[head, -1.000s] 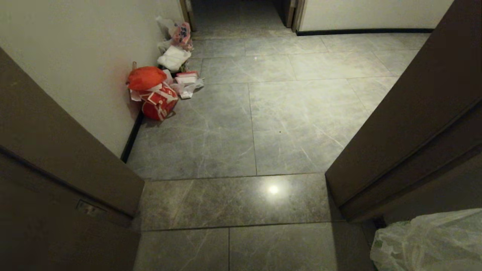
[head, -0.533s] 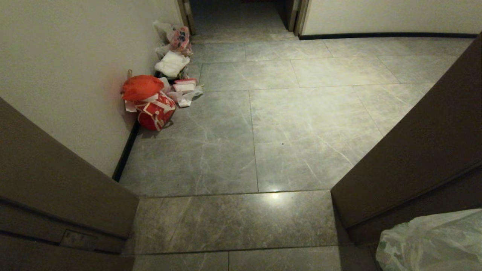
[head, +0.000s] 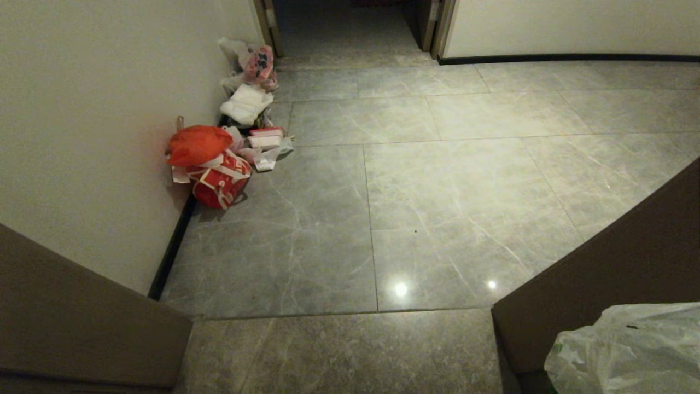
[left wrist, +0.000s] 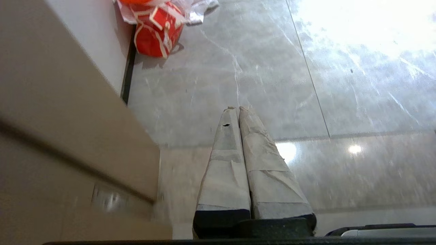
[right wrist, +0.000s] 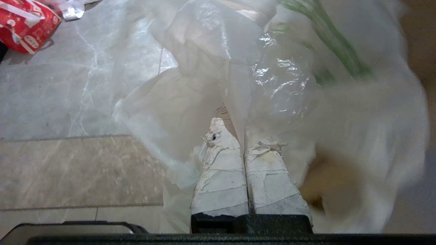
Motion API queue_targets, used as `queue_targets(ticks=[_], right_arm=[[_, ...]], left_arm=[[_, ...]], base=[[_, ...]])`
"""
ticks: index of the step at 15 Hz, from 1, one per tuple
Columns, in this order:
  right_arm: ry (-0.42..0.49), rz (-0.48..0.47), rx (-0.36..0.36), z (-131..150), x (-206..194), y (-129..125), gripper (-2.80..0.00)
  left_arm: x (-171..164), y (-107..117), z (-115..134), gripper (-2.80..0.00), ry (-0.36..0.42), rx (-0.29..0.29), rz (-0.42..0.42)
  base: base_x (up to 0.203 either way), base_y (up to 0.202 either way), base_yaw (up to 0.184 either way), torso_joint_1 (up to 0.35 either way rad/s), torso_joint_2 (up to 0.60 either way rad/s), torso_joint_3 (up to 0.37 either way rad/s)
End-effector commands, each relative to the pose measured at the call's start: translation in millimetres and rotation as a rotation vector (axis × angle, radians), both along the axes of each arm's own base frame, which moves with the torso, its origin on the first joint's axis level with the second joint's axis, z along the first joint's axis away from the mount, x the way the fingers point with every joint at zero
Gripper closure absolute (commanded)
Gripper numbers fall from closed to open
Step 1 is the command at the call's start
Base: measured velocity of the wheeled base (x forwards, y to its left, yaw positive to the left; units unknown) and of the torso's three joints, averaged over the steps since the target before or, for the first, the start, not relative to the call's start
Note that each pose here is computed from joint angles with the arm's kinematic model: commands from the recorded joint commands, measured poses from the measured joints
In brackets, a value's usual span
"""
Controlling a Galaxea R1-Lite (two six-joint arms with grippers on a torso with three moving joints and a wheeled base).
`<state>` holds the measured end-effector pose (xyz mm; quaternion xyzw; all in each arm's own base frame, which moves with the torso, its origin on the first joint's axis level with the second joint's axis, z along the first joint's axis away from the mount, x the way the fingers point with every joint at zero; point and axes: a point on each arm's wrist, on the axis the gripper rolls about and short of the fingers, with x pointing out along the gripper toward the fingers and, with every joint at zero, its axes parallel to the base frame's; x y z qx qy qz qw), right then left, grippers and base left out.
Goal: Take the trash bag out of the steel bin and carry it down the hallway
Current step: Put the trash bag at the door
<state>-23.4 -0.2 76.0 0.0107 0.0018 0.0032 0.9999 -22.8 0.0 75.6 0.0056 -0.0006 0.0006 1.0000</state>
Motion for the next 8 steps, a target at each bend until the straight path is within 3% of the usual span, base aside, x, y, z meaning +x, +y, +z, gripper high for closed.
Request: queue_targets(ticks=[1,8], right_arm=[[0.001,0.0,0.0,0.1,0.1,0.0,0.0],[0.001,0.001,0.0,0.1,0.1,0.0,0.0]], left_arm=[[0.0,0.0,0.0,0.0,0.0,0.0,0.0],[-0.1,0.0,0.4,0.0,-0.002,0.003,0.0]], base=[[0.194,0.0,0.004,0.002,0.01,0.002],[0.193,0.0,0.0,0.002,0.0,0.004]])
